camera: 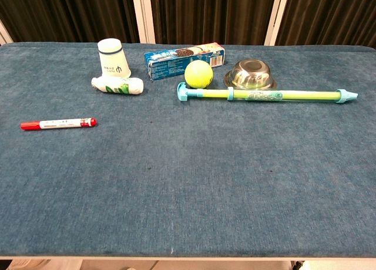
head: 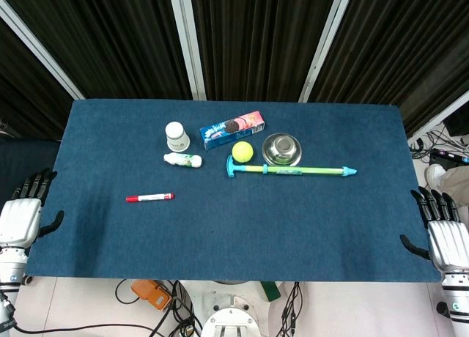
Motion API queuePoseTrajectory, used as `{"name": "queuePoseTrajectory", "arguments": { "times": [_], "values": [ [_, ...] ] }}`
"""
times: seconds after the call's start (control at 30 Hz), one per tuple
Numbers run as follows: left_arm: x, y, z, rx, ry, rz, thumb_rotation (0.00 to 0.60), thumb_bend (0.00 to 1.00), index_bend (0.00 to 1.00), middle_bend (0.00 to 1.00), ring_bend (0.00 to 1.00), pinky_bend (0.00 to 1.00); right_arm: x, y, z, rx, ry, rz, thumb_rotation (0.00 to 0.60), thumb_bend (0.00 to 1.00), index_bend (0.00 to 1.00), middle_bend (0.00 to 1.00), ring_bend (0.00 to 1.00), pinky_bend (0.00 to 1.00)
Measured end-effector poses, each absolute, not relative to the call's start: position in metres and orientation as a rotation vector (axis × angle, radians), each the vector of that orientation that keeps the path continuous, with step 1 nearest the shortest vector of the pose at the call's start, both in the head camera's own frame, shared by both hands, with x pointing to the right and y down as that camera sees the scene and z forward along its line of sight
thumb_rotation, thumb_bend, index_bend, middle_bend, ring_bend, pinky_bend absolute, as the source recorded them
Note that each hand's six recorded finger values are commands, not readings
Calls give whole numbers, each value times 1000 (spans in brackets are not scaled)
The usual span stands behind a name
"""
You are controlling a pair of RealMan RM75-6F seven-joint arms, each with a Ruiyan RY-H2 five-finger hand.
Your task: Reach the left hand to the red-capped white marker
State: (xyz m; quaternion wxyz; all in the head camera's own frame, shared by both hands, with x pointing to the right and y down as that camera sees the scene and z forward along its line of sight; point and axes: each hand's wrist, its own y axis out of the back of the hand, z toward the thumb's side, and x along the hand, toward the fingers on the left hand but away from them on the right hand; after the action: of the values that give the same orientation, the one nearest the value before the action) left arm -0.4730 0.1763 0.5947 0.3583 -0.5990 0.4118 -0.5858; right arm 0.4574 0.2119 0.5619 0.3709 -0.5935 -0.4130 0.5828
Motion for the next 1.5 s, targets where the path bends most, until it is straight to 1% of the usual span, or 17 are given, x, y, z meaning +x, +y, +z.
{"name": "queuePoseTrajectory", "arguments": {
  "times": [0.53, 0.67, 0.83, 1.03, 1.23, 1.4, 1.5],
  "values": [
    [-475, 177, 596, -1535, 1075, -1529, 600, 335, 54, 0, 0, 166, 457, 211, 563, -1526, -1064, 1504, 600, 333, 134, 101, 79, 65],
    [-468, 179, 599, -1540, 1099, -1515, 600, 334, 54, 0, 0, 166, 457, 212, 563, -1532, -1074, 1504, 600, 333, 134, 101, 79, 65],
    [-446, 182, 612, -1577, 1104, -1499, 600, 329, 54, 0, 0, 166, 458, 212, 563, -1539, -1077, 1506, 600, 332, 134, 101, 79, 65],
    [-413, 174, 637, -1661, 1036, -1489, 600, 329, 55, 0, 0, 166, 459, 211, 563, -1541, -1079, 1506, 600, 333, 134, 101, 79, 65],
    [-372, 161, 665, -1776, 981, -1461, 600, 328, 147, 0, 0, 166, 458, 211, 564, -1544, -1076, 1508, 600, 333, 134, 101, 79, 65],
    [-348, 154, 686, -1838, 955, -1460, 600, 327, 253, 0, 0, 166, 458, 211, 564, -1545, -1070, 1508, 600, 333, 134, 101, 79, 65],
    [-338, 150, 695, -1853, 938, -1461, 600, 327, 287, 0, 0, 166, 458, 210, 564, -1546, -1070, 1509, 600, 332, 134, 101, 79, 65]
  ]
}}
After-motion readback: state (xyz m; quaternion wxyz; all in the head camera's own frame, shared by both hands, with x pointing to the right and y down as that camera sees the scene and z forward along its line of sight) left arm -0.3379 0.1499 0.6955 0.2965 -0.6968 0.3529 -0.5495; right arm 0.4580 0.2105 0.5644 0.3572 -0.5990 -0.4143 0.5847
